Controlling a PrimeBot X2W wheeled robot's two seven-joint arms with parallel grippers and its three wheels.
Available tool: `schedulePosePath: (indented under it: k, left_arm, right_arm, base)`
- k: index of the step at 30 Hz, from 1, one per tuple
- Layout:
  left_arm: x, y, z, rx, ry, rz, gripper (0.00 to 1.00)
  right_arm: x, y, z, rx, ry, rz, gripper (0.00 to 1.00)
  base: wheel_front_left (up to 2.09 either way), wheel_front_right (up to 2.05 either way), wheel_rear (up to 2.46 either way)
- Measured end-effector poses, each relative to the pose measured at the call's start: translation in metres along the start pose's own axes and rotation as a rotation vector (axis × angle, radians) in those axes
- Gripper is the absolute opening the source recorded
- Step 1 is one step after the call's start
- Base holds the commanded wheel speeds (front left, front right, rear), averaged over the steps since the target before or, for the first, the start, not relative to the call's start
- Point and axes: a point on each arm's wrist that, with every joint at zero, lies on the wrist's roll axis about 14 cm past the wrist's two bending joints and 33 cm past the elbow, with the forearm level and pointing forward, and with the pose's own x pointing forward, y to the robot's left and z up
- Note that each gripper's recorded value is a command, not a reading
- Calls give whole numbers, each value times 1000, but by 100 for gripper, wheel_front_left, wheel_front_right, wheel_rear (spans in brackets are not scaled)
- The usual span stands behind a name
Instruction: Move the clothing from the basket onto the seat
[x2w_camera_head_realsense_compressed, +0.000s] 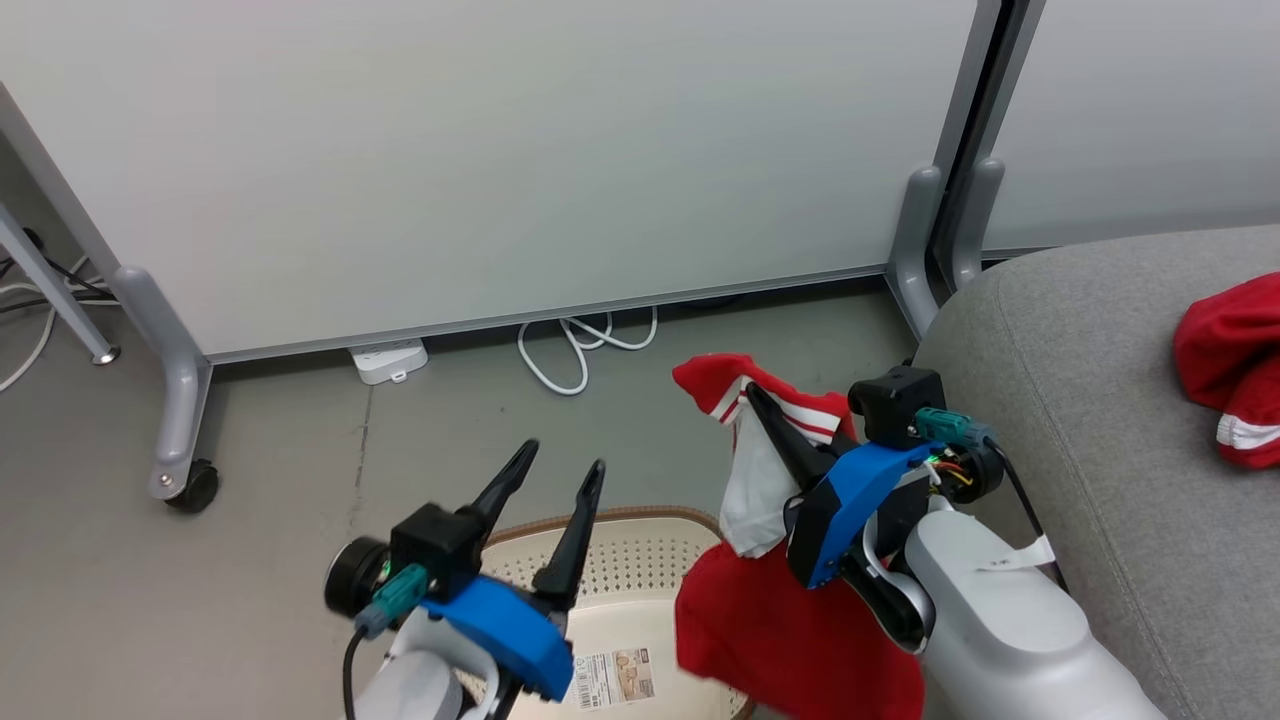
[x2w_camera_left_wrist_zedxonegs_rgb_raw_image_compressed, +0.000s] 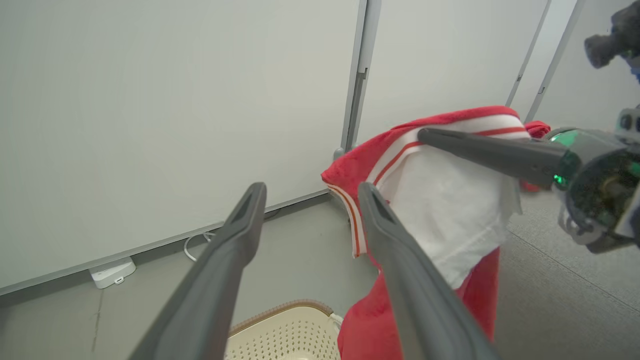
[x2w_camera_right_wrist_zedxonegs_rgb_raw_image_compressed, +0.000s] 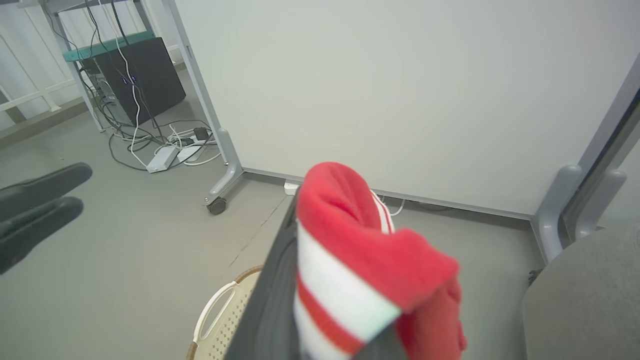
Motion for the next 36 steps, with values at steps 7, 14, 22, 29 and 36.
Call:
schedulePosePath:
  k: [7,14,22,29,36]
  left_arm:
    - [-21,11,-18,-4,28,62,100]
    - [-29,17,-22,-10,27,98,100]
    - [-28,15,-23,-13,24,101,100]
    - [-18,7,-27,-10,40,55,100]
    - [3,-14,-33,-15,58,-33,100]
  right_arm:
    - [1,-2,5,2,-15,-3,0]
    - [-1,-1,5,3,-14,-3,0]
    - [-6,-4,5,8,-13,-16,0]
    - [-17,-23,9,12,-26,-70,0]
    - [-40,-54,7,27,-30,-171,0]
  base:
    - [0,0,0]
    - [0,0,0]
    - [0,0,0]
    - [0,0,0]
    - [0,0,0]
